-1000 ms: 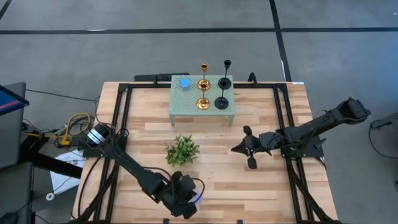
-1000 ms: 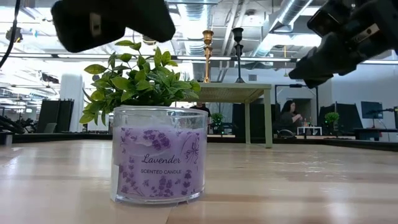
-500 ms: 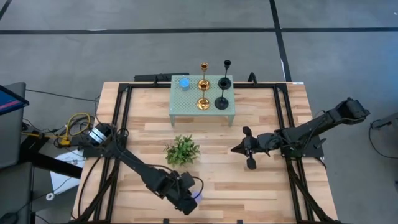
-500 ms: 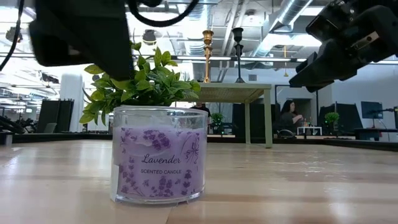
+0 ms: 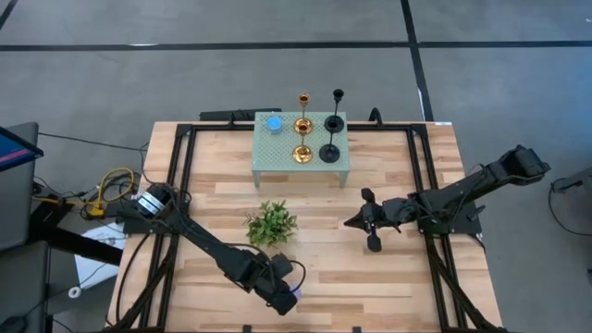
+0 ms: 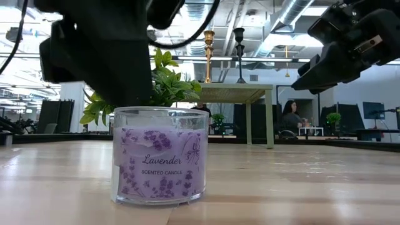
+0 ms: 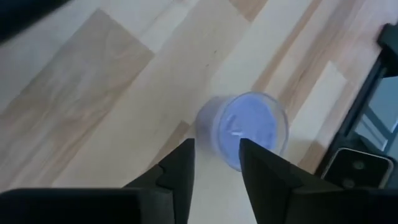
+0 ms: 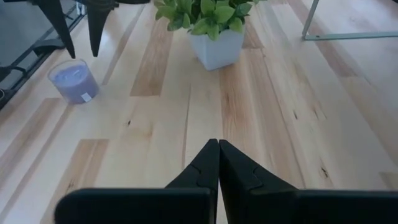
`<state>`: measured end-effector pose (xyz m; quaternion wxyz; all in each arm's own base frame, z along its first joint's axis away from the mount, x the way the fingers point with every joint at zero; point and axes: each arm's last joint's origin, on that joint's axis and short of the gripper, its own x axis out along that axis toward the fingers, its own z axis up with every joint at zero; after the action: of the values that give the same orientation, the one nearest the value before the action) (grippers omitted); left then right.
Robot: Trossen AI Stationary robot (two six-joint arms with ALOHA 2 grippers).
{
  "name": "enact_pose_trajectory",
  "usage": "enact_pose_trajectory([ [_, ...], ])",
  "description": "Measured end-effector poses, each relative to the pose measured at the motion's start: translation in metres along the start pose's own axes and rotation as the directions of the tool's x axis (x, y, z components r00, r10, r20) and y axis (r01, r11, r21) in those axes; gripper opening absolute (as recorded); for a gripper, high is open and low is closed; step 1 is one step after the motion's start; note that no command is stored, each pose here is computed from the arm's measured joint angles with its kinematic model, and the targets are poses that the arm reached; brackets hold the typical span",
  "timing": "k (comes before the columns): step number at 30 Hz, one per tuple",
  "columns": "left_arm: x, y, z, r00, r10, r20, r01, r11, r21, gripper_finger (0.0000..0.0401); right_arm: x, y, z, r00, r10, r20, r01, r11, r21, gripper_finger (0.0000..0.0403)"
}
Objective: Pick & Place candle stick holders
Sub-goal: Put the violet candle on the shelf
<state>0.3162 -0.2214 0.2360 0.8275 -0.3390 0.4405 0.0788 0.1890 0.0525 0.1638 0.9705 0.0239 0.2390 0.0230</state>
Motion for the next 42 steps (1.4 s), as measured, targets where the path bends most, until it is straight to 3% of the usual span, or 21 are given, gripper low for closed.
enact_pose_trajectory([
  [24, 0.018, 0.009, -0.008, 0.998, -0.06, 0.015, 0.06, 0.996, -0.059, 0.0093, 0.0, 0.0, 0.0, 1.0, 0.0, 0.0, 0.0, 1.0, -0.001, 0.0],
  [27, 0.019, 0.01, -0.009, 0.998, -0.059, 0.014, 0.06, 0.996, -0.06, 0.0075, 0.0, 0.0, 0.0, 1.0, -0.001, -0.001, 0.001, 1.0, -0.001, 0.0],
  [32, 0.019, 0.009, -0.009, 0.998, -0.065, 0.008, 0.066, 0.996, -0.059, 0.0012, 0.0, 0.0, 0.0, 1.0, -0.002, -0.001, 0.002, 1.0, -0.002, 0.0],
  [42, -0.002, 0.005, -0.003, 0.993, -0.122, -0.008, 0.12, 0.986, -0.113, 0.0004, 0.0, 0.0, 0.0, 1.0, -0.002, -0.004, 0.002, 1.0, -0.003, 0.0],
])
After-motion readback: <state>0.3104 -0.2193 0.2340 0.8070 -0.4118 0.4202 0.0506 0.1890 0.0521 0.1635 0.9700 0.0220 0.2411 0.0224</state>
